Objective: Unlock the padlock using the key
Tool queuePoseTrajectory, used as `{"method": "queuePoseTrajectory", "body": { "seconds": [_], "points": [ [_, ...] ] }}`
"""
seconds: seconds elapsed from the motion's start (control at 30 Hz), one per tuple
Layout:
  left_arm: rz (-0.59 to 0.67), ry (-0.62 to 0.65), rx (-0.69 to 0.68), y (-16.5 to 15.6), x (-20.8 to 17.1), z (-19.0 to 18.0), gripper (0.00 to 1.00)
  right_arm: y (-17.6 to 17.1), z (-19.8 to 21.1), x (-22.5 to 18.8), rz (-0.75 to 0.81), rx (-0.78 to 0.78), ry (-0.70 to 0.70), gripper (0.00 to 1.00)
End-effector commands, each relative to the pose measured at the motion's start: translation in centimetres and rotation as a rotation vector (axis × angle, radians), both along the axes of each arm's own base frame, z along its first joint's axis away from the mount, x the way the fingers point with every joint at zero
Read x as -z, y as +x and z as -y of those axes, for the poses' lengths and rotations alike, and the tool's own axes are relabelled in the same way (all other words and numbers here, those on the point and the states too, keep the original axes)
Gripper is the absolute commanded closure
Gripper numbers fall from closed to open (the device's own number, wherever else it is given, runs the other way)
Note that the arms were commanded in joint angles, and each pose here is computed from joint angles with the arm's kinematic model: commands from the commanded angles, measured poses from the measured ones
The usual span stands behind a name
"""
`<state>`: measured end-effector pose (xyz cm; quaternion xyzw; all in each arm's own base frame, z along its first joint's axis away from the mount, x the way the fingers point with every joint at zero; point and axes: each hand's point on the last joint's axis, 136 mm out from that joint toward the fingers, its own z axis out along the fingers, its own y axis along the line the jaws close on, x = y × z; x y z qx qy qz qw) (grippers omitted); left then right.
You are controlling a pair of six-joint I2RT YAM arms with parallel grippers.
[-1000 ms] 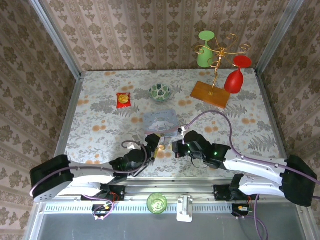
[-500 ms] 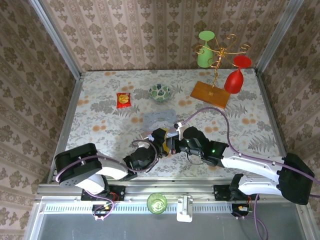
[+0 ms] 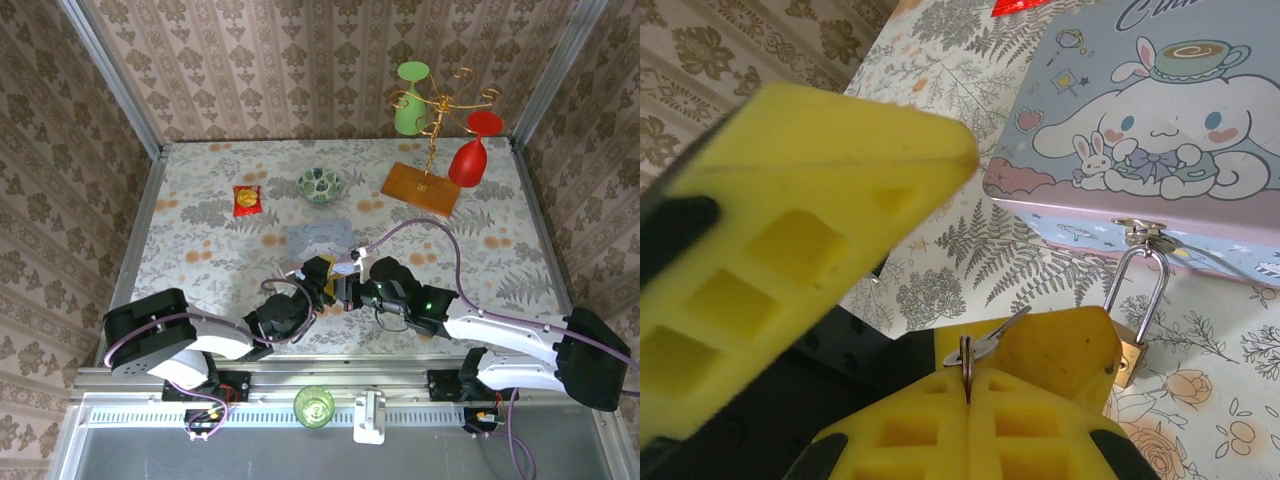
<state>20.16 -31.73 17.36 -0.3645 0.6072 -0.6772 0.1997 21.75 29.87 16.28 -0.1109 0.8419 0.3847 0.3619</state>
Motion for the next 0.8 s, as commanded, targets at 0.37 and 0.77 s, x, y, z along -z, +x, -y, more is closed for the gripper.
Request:
{"method": "queuePoseTrajectory", "body": {
  "seconds": [0.37,0.77],
  "points": [
    [0.049,0.009,0.0,0.1,-0.7,0.1,0.59,-0.7,1.8,-0.5,0.02,0.018,-0.006,1.0],
    [0.078,0.049,0.022,0.2,-0.6,0.6,0.79,-0.7,2.4,-0.4,0.025,0.026,-0.013,1.0]
  ]
}}
